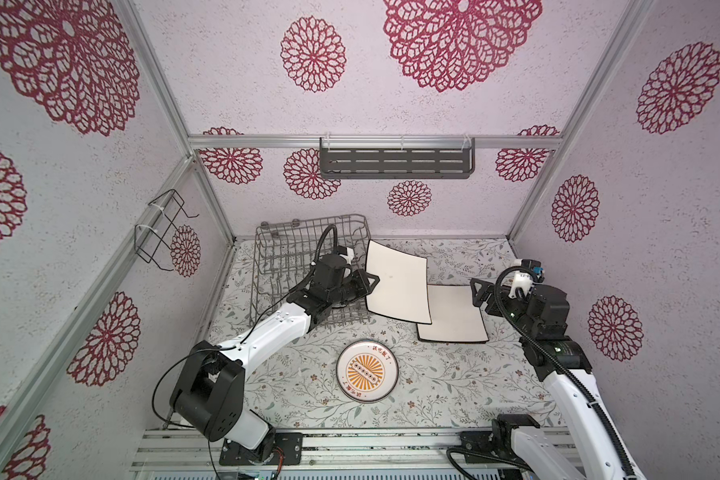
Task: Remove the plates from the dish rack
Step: 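Lower the cream plate onto the stack while the right gripper steadies it, then press the cream plate flat onto the stack with both grippers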
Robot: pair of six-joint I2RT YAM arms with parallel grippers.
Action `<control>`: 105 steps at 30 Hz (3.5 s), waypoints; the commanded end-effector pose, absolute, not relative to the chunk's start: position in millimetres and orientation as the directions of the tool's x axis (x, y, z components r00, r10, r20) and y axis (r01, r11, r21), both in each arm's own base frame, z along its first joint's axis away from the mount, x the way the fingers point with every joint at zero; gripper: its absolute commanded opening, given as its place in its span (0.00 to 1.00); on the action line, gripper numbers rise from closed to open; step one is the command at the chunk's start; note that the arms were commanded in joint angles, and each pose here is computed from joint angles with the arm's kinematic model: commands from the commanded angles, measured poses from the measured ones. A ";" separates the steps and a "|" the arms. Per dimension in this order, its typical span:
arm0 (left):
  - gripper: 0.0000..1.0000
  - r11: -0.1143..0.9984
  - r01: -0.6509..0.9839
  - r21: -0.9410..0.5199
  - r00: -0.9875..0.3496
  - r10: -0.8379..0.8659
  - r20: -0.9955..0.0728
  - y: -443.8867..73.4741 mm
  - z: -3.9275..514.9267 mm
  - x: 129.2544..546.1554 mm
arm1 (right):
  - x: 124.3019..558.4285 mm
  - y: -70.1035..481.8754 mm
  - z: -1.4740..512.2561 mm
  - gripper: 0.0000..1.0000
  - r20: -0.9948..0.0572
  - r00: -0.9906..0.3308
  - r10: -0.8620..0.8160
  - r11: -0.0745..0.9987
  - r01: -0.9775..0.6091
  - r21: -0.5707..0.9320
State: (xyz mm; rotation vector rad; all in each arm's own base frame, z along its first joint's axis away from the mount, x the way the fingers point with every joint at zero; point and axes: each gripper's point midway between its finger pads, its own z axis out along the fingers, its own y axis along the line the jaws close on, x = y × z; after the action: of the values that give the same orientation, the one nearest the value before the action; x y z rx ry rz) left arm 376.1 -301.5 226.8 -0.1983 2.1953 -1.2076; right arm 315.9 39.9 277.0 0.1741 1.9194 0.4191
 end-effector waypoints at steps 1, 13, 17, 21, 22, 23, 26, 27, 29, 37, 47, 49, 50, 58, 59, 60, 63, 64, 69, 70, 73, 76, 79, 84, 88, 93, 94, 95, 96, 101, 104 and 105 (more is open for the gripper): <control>0.00 0.388 0.349 -0.853 -0.715 -0.478 -0.510 -326.7 312.2 385.0 | 318.7 39.5 281.3 0.99 -0.867 -0.365 0.339 0.914 -0.091 0.396; 0.00 0.421 0.310 -0.853 -0.759 -0.430 -0.488 -375.1 267.8 392.0 | 320.4 25.8 246.0 0.99 -0.833 -0.413 0.368 0.906 -0.042 0.421; 0.00 0.454 0.332 -0.827 -0.762 -0.388 -0.519 -397.0 265.4 386.6 | 321.5 21.6 239.0 0.99 -0.827 -0.423 0.370 0.907 -0.028 0.420; 0.00 0.429 0.323 -0.843 -0.781 -0.382 -0.494 -412.5 257.6 387.0 | 322.3 17.9 234.5 0.99 -0.823 -0.424 0.379 0.904 -0.019 0.427; 0.00 0.425 0.322 -0.846 -0.784 -0.381 -0.490 -415.7 256.9 387.0 | 322.5 17.4 233.0 0.99 -0.821 -0.425 0.381 0.904 -0.018 0.428; 0.00 0.420 0.321 -0.848 -0.788 -0.378 -0.486 -419.3 254.8 386.7 | 322.6 16.6 231.6 0.99 -0.820 -0.426 0.383 0.902 -0.016 0.430; 0.00 0.409 0.319 -0.855 -0.795 -0.377 -0.476 -427.6 250.7 387.2 | 322.6 14.5 226.9 0.99 -0.816 -0.431 0.386 0.902 -0.010 0.432; 0.00 0.405 0.316 -0.858 -0.797 -0.377 -0.472 -429.6 249.3 387.5 | 322.7 13.5 225.3 0.99 -0.814 -0.433 0.387 0.902 -0.006 0.432; 0.00 0.400 0.314 -0.861 -0.803 -0.373 -0.466 -435.1 246.1 387.9 | 322.3 11.6 222.6 0.99 -0.812 -0.434 0.390 0.901 -0.002 0.434; 0.00 0.378 0.305 -0.874 -0.815 -0.371 -0.445 -450.7 240.9 393.3 | 323.4 3.8 214.8 0.99 -0.803 -0.438 0.405 0.896 0.017 0.443; 0.00 0.389 0.259 -0.884 -0.843 -0.356 -0.404 -464.7 208.5 399.7 | 330.1 -4.9 203.0 0.99 -0.782 -0.454 0.428 0.888 0.050 0.457; 0.00 0.392 0.246 -0.887 -0.848 -0.355 -0.392 -465.5 202.7 400.3 | 332.3 -6.0 200.4 0.99 -0.778 -0.458 0.430 0.888 0.056 0.457; 0.00 0.395 0.239 -0.887 -0.851 -0.355 -0.388 -465.4 199.4 400.8 | 333.7 -7.2 197.4 0.99 -0.772 -0.464 0.434 0.886 0.065 0.459; 0.08 0.442 0.191 -0.876 -0.872 -0.334 -0.359 -465.4 176.9 399.8 | 346.6 -11.2 174.6 0.99 -0.720 -0.522 0.457 0.874 0.113 0.473; 0.10 0.447 0.187 -0.875 -0.875 -0.330 -0.355 -465.3 174.8 399.2 | 348.5 -11.4 172.0 0.99 -0.714 -0.529 0.459 0.873 0.118 0.473; 0.12 0.452 0.180 -0.874 -0.878 -0.327 -0.350 -465.0 171.6 398.6 | 350.1 -11.8 170.2 0.99 -0.710 -0.534 0.460 0.872 0.122 0.474; 0.17 0.469 0.161 -0.869 -0.887 -0.317 -0.335 -463.6 161.0 395.3 | 356.1 -14.4 165.7 0.99 -0.699 -0.547 0.461 0.873 0.136 0.469; 0.19 0.475 0.156 -0.866 -0.889 -0.315 -0.333 -462.6 157.6 394.3 | 358.6 -15.5 165.0 0.99 -0.697 -0.549 0.461 0.873 0.140 0.466; 0.34 0.498 0.127 -0.858 -0.897 -0.311 -0.314 -458.8 144.0 390.7 | 370.5 -15.5 155.1 0.98 -0.680 -0.577 0.452 0.875 0.138 0.464; 0.35 0.507 0.119 -0.854 -0.900 -0.309 -0.309 -457.8 140.8 390.2 | 372.9 -15.8 151.6 0.98 -0.674 -0.586 0.450 0.875 0.139 0.463; 0.34 0.523 0.115 -0.844 -0.904 -0.297 -0.307 -457.3 134.5 387.9 | 379.0 -18.2 142.7 0.98 -0.664 -0.609 0.434 0.884 0.145 0.445; 0.34 0.532 0.109 -0.839 -0.910 -0.287 -0.300 -457.1 128.9 386.1 | 383.5 -20.9 137.6 0.97 -0.659 -0.621 0.425 0.890 0.152 0.430; 0.33 0.550 0.103 -0.829 -0.915 -0.275 -0.296 -456.3 121.9 384.7 | 386.1 -23.9 133.6 0.97 -0.658 -0.627 0.418 0.896 0.161 0.415; 0.34 0.609 0.106 -0.786 -0.919 -0.241 -0.311 -452.5 110.4 380.9 | 388.8 -23.3 127.4 0.97 -0.652 -0.637 0.411 0.897 0.156 0.413; 0.35 0.642 0.118 -0.758 -0.923 -0.211 -0.322 -451.3 106.2 379.4 | 389.6 -23.8 121.3 0.97 -0.645 -0.653 0.397 0.903 0.154 0.400; 0.35 0.679 0.126 -0.724 -0.926 -0.182 -0.331 -450.9 100.6 377.9 | 392.0 -21.8 111.5 0.97 -0.623 -0.681 0.386 0.905 0.147 0.400; 0.35 0.682 0.129 -0.720 -0.927 -0.175 -0.332 -451.4 99.7 377.2 | 392.6 -21.4 110.8 0.97 -0.622 -0.682 0.384 0.905 0.144 0.401; 0.35 0.686 0.130 -0.716 -0.928 -0.171 -0.332 -451.6 98.8 376.4 | 392.9 -21.0 109.9 0.97 -0.621 -0.684 0.383 0.905 0.143 0.401; 0.35 0.691 0.130 -0.711 -0.928 -0.168 -0.333 -450.6 98.0 376.7 | 393.6 -21.8 109.4 0.97 -0.621 -0.684 0.383 0.906 0.144 0.399; 0.35 0.707 0.132 -0.695 -0.931 -0.151 -0.331 -449.6 92.8 374.1 | 395.5 -21.6 105.3 0.96 -0.614 -0.695 0.374 0.908 0.141 0.395; 0.35 0.718 0.132 -0.684 -0.933 -0.142 -0.330 -448.4 89.3 373.7 | 396.3 -21.3 102.8 0.95 -0.609 -0.699 0.375 0.907 0.140 0.398; 0.35 0.721 0.134 -0.680 -0.933 -0.138 -0.331 -448.0 88.6 372.8 | 396.9 -21.1 103.4 0.95 -0.610 -0.698 0.374 0.907 0.138 0.398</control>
State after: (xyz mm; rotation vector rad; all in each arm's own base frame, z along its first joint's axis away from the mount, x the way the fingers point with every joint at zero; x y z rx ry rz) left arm 369.8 -435.7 74.5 -0.0602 2.6168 -1.0326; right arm 387.8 -18.1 90.6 0.4066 2.3685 0.4254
